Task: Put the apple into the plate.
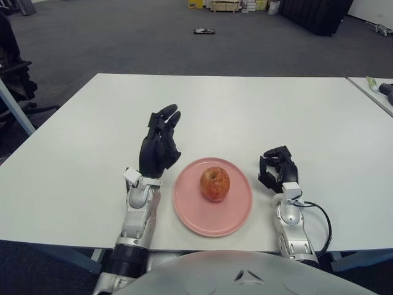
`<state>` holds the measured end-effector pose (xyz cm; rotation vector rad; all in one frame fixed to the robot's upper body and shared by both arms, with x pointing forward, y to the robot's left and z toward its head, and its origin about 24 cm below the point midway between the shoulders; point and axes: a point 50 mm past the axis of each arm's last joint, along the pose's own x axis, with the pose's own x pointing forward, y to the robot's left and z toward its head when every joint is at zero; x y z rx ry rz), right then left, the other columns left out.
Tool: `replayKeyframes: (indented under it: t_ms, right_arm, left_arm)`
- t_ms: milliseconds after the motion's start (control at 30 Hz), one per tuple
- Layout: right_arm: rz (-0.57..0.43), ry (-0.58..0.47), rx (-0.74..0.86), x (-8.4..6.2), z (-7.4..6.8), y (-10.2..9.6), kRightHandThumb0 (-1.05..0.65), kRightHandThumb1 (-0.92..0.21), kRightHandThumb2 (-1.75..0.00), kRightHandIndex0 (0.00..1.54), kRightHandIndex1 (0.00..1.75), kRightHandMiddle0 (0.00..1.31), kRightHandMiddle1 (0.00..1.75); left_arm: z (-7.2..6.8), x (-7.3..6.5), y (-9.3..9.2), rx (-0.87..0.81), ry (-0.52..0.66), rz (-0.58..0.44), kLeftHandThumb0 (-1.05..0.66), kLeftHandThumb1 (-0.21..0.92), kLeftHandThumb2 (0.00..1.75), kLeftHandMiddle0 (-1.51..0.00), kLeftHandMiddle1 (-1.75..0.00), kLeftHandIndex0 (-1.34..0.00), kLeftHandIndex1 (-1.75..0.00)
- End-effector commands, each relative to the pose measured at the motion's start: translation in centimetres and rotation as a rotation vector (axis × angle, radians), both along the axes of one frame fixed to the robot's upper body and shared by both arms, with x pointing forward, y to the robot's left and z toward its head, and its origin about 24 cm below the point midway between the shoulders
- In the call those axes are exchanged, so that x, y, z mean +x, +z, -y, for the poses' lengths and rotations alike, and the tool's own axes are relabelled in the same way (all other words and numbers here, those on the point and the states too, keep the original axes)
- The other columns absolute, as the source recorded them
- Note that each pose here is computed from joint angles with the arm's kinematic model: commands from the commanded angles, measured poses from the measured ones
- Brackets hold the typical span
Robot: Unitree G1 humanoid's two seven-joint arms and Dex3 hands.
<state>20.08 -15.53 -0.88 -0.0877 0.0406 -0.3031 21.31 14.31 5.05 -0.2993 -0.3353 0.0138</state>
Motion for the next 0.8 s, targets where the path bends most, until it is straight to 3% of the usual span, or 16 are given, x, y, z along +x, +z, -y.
replayKeyframes:
  t_ms: [0,167,467,567,633,767]
  right_arm:
    - [-0.050,-0.010,0.007,-0.2,0.0,-0.9,-0.38,-0.67,-0.87,0.62,1.40,0.34,1.75]
    - [-0.052,-0.011,0.009,-0.1,0.0,-0.9,-0.38,-0.67,-0.88,0.62,1.40,0.35,1.75]
    - [-0.049,-0.012,0.008,0.1,-0.1,-0.9,-0.38,-0.67,-0.88,0.62,1.39,0.35,1.75]
    - [-0.045,-0.010,0.004,0.1,-0.1,-0.9,-0.38,-0.67,-0.88,0.63,1.40,0.35,1.75]
    - [-0.045,-0.009,0.003,0.1,-0.1,-0.9,-0.38,-0.67,-0.88,0.63,1.40,0.35,1.75]
    - [-0.046,-0.007,0.004,0.2,-0.1,-0.9,-0.38,-0.66,-0.88,0.63,1.40,0.35,1.75]
  left_arm:
    - [-1.2,-1.1,-1.9,-0.002,0.128,-0.091,-0.54,0.68,1.18,-0.33,-1.16,-0.10,-1.52]
    - [-2.1,-1.3,-3.4,0.022,0.179,-0.156,-0.53,0.70,1.17,-0.35,-1.26,-0.14,-1.58]
    - [-3.6,-1.8,-6.6,0.117,0.186,-0.305,-0.58,0.86,1.01,-0.35,-1.49,-0.16,-1.72]
    - [-3.7,-1.7,-6.9,0.142,0.180,-0.302,-0.59,0.90,0.96,-0.39,-1.56,-0.27,-1.74]
    - [-3.6,-1.7,-7.1,0.154,0.185,-0.302,-0.47,0.80,0.86,-0.44,-1.56,-0.29,-1.74]
    - [-3.5,-1.7,-7.3,0.162,0.189,-0.294,-0.40,0.74,0.82,-0.47,-1.58,-0.31,-1.75]
